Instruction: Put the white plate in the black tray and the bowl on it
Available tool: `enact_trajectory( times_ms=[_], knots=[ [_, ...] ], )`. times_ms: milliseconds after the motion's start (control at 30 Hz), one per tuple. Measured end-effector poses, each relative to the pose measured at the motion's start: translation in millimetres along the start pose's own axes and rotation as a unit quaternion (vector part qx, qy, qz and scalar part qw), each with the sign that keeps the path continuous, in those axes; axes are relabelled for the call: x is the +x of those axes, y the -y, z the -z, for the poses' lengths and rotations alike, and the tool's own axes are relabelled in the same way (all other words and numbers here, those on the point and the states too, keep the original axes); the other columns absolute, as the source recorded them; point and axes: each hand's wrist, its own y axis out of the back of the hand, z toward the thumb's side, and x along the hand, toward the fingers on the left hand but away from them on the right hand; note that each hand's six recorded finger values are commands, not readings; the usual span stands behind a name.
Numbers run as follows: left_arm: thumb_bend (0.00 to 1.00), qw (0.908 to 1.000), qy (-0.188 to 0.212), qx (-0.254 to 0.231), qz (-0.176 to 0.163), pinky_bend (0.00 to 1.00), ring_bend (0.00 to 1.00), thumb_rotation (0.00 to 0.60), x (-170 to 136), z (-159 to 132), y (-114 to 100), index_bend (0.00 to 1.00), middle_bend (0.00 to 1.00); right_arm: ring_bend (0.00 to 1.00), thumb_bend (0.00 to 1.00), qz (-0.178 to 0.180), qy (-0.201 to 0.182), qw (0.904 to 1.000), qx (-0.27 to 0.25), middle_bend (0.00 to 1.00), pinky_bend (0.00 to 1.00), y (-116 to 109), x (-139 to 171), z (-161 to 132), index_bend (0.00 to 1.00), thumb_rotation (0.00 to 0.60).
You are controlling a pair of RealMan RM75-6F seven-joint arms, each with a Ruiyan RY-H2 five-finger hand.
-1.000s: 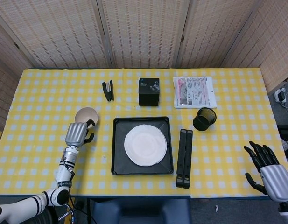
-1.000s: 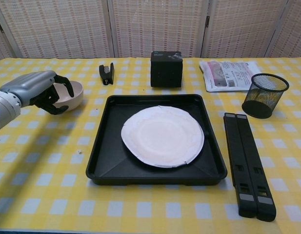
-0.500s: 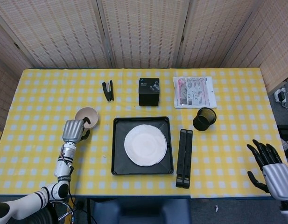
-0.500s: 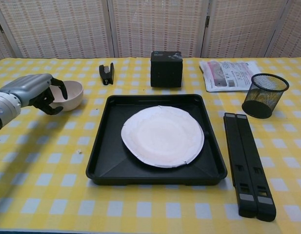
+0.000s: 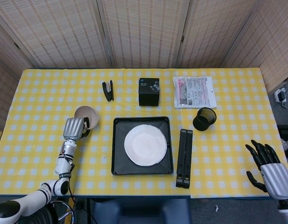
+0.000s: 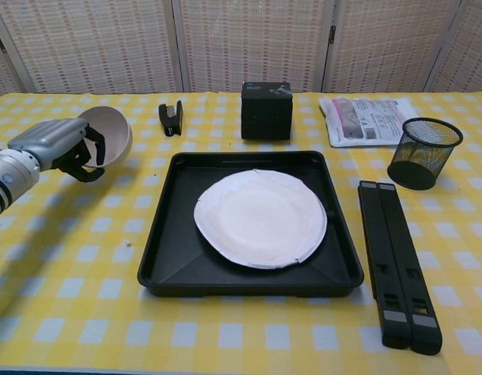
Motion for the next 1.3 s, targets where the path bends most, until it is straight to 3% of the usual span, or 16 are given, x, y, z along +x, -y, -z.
enact_trajectory(
  times_ms=[367,533,900,1100,1300],
  knots=[
    [0.49,0.9993,0.033,-0.007,-0.016,1.0,1.0,0.6,-11.2,-11.4,-7.9,0.68,1.0,0.0,0.43,-0.001,-0.009,1.0,-0.001,0.0,0.0,0.1,0.3,-3.2,0.0,0.6],
    [0.49,0.9978,0.056,-0.032,-0.01,1.0,1.0,0.6,-25.3,-26.8,-16.2,0.68,1.0,0.0,0.43,-0.003,-0.019,0.9998,-0.003,0.0,0.0,0.6,2.0,-7.1,0.0,0.6],
    [0.49,0.9855,0.136,-0.094,0.04,1.0,1.0,0.6,-78.2,-98.4,-49.5,0.68,1.0,0.0,0.43,-0.002,-0.048,0.9988,-0.014,0.0,0.0,-2.6,12.9,-16.0,0.0,0.6],
    [0.49,0.983,0.165,-0.06,0.054,1.0,1.0,0.6,-95.5,-129.7,-60.0,0.68,1.0,0.0,0.43,0.006,-0.06,0.9979,-0.023,0.0,0.0,-8.5,20.8,-16.8,0.0,0.6],
    [0.49,0.9776,0.191,-0.05,0.072,1.0,1.0,0.6,-103.6,-165.8,-53.8,0.68,1.0,0.0,0.43,0.001,-0.065,0.9976,-0.024,0.0,0.0,-7.6,24.3,-17.2,0.0,0.6]
  ],
)
